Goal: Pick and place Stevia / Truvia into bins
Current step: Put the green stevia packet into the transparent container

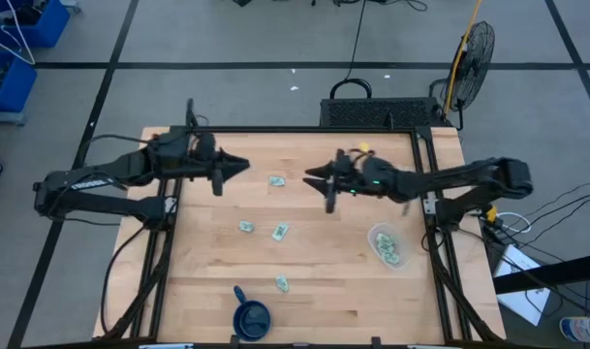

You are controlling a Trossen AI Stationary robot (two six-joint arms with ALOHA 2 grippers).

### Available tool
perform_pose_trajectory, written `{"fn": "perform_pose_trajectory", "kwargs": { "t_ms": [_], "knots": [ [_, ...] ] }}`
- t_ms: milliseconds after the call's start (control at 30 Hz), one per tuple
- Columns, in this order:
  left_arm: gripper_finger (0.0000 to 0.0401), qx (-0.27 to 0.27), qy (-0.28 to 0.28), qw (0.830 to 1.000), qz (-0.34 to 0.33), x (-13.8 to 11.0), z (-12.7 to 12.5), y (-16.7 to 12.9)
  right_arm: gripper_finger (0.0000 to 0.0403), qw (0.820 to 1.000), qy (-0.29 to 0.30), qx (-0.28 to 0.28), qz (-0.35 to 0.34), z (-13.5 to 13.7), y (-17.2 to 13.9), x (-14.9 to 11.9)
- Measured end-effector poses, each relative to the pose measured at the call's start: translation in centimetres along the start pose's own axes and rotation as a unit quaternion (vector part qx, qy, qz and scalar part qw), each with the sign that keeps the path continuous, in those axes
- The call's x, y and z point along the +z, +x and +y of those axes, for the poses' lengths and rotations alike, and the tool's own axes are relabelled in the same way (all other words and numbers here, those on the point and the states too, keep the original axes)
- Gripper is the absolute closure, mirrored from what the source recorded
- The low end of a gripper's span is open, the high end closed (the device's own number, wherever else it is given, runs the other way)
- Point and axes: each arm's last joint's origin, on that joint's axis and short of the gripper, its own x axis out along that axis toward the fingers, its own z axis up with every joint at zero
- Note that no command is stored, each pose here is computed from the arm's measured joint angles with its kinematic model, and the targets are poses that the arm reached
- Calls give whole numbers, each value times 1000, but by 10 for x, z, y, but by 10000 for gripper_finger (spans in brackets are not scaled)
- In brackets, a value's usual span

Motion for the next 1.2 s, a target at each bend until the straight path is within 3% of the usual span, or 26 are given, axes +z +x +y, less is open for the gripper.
{"fn": "perform_pose_trajectory", "kwargs": {
  "t_ms": [133, 300, 467, 700, 900, 1133, 1200],
  "knots": [
    [316, 23, 1, 999, -35, 6, 2, -12, 291, 993, -17, -42, 112, -23, 31, -30],
    [316, 28, 3, 999, -40, 7, 4, -14, 291, 966, -11, -97, 240, -53, 57, -72],
    [316, 37, 26, 999, -20, 4, 6, -6, 291, 970, 6, -41, 238, -62, 94, -79],
    [316, 51, 22, 998, 21, -4, 10, 3, 291, 960, -57, -9, 274, -52, 148, -85],
    [316, 46, 10, 997, 63, -11, 12, 5, 291, 942, -44, -31, 332, -60, 160, -100],
    [316, 55, 9, 995, 87, -15, 13, 4, 291, 925, -60, -130, 351, -67, 155, -105],
    [316, 55, 10, 994, 89, -16, 13, 4, 291, 928, -72, -130, 342, -67, 156, -104]
  ]
}}
